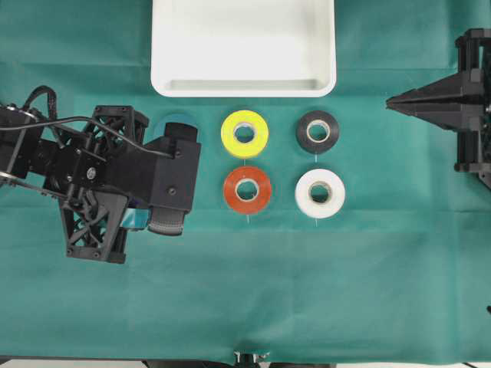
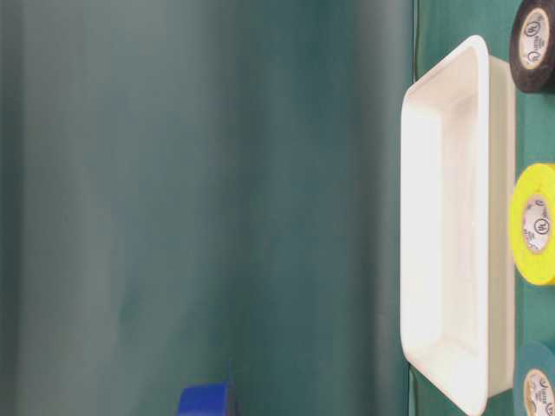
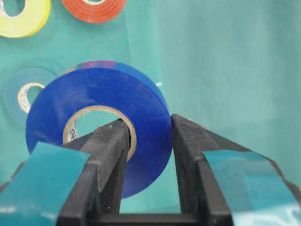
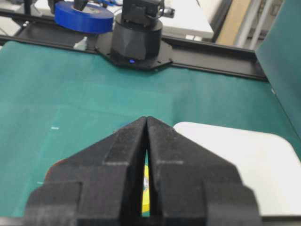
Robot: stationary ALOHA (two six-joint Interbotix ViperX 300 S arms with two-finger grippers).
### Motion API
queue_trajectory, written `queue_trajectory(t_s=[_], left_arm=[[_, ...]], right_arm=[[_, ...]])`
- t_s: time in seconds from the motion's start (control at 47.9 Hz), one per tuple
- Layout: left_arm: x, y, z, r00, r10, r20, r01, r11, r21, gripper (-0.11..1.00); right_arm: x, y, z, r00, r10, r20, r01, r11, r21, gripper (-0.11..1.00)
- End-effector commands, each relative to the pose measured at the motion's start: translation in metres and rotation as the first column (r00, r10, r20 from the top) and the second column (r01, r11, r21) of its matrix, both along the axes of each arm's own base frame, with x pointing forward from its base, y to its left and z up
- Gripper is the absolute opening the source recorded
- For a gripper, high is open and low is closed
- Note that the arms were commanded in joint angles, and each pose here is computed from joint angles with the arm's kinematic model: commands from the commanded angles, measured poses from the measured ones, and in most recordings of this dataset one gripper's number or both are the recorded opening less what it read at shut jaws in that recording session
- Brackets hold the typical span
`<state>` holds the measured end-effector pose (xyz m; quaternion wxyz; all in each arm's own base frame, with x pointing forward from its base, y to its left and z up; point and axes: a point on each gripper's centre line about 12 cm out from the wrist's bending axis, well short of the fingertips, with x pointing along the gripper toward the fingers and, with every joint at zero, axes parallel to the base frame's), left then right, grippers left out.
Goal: Place the tape from the fixed location into the white case.
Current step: 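Carry the blue roll forward over the white tray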
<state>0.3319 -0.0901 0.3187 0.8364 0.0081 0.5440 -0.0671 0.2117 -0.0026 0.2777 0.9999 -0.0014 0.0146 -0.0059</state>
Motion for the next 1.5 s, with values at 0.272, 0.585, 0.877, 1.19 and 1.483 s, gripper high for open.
queue_trajectory(t_s=[0.272, 0.585, 0.877, 1.19, 1.483], left_arm=[[-0.002, 0.001, 0.017, 0.999, -0.001, 0.051, 0.002, 1.000, -0.009, 0.24], [-0.002, 0.003, 0.017, 0.999, 0.003, 0.052, -0.003, 1.000, -0.009, 0.24], [-0.001, 0.015, 0.016, 0.998, 0.039, 0.049, -0.038, 0.999, -0.006, 0.24], [0.004, 0.061, 0.019, 0.984, 0.170, 0.057, -0.170, 0.985, -0.005, 0.24], [-0.003, 0.116, 0.020, 0.943, 0.326, 0.062, -0.326, 0.945, -0.004, 0.24]], right_arm=[[0.003, 0.000, 0.011, 1.000, -0.002, 0.029, 0.002, 1.000, 0.001, 0.00], [0.003, 0.000, 0.011, 1.000, -0.002, 0.028, 0.002, 1.000, 0.001, 0.00], [0.003, 0.000, 0.010, 1.000, -0.002, 0.021, 0.002, 1.000, 0.001, 0.00], [0.003, 0.000, 0.009, 1.000, -0.002, 0.015, 0.002, 1.000, 0.001, 0.00], [0.003, 0.000, 0.008, 1.000, -0.002, 0.005, 0.002, 1.000, 0.000, 0.00]])
